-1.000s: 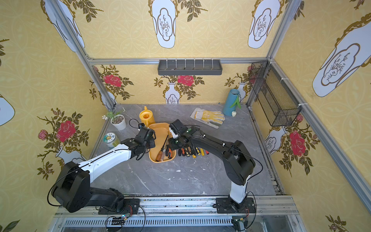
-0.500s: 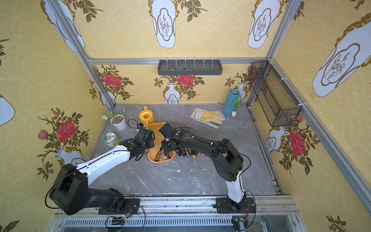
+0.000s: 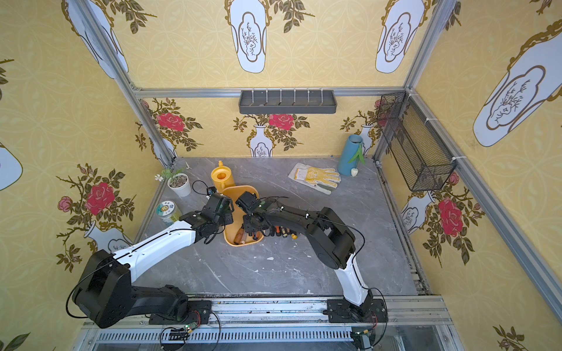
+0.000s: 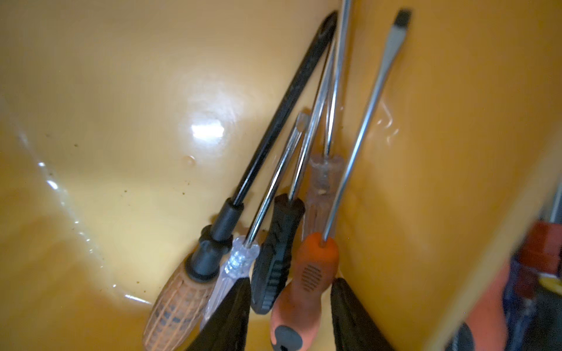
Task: Take out the screwdriver from the storage box
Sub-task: Pick up the screwdriver from the storage box.
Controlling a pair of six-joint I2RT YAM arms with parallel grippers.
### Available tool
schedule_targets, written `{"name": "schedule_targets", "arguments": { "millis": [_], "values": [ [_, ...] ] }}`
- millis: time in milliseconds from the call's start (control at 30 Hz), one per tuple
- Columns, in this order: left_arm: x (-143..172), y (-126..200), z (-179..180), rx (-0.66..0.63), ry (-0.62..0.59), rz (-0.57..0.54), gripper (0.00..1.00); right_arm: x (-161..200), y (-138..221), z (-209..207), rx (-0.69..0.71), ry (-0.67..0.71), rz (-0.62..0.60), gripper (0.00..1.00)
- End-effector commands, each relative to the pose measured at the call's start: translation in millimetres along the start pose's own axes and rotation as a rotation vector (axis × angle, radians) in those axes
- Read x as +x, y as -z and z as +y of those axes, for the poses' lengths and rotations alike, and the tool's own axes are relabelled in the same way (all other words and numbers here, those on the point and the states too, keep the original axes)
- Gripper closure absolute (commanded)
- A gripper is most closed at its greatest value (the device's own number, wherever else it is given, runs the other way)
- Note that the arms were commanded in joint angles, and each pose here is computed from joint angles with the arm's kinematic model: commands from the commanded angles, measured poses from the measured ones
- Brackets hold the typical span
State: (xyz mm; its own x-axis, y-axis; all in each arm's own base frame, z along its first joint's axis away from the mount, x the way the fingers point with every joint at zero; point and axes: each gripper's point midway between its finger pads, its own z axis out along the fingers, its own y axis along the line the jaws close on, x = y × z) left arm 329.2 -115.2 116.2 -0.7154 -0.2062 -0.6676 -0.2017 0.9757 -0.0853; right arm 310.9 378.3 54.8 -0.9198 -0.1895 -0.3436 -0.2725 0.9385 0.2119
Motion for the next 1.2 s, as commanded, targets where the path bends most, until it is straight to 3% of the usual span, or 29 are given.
{"name": "schedule_targets", "arguments": {
  "millis": [0, 467, 667, 800, 1167],
  "values": [
    [-6, 1, -3, 0.016, 0.020, -0.028, 1.00, -1, -4, -9, 0.067, -0.020, -0.015, 0.52],
    [-5, 0, -3, 0.013, 0.019, -0.026, 1.00, 2, -8, -3, 0.039, -0.027, -0.017, 0.75],
    [-5, -1, -3, 0.011, 0.016, -0.026, 1.00, -3, 1, 1, 0.015, -0.022, -0.048, 0.76],
    [-4, -1, -2, 0.008, 0.017, -0.024, 1.00, -5, 4, 3, -0.002, -0.016, -0.061, 0.86],
    [-5, -1, -4, 0.013, 0.016, -0.023, 1.00, -5, 2, 10, -0.041, -0.002, -0.056, 1.00]
  ]
}}
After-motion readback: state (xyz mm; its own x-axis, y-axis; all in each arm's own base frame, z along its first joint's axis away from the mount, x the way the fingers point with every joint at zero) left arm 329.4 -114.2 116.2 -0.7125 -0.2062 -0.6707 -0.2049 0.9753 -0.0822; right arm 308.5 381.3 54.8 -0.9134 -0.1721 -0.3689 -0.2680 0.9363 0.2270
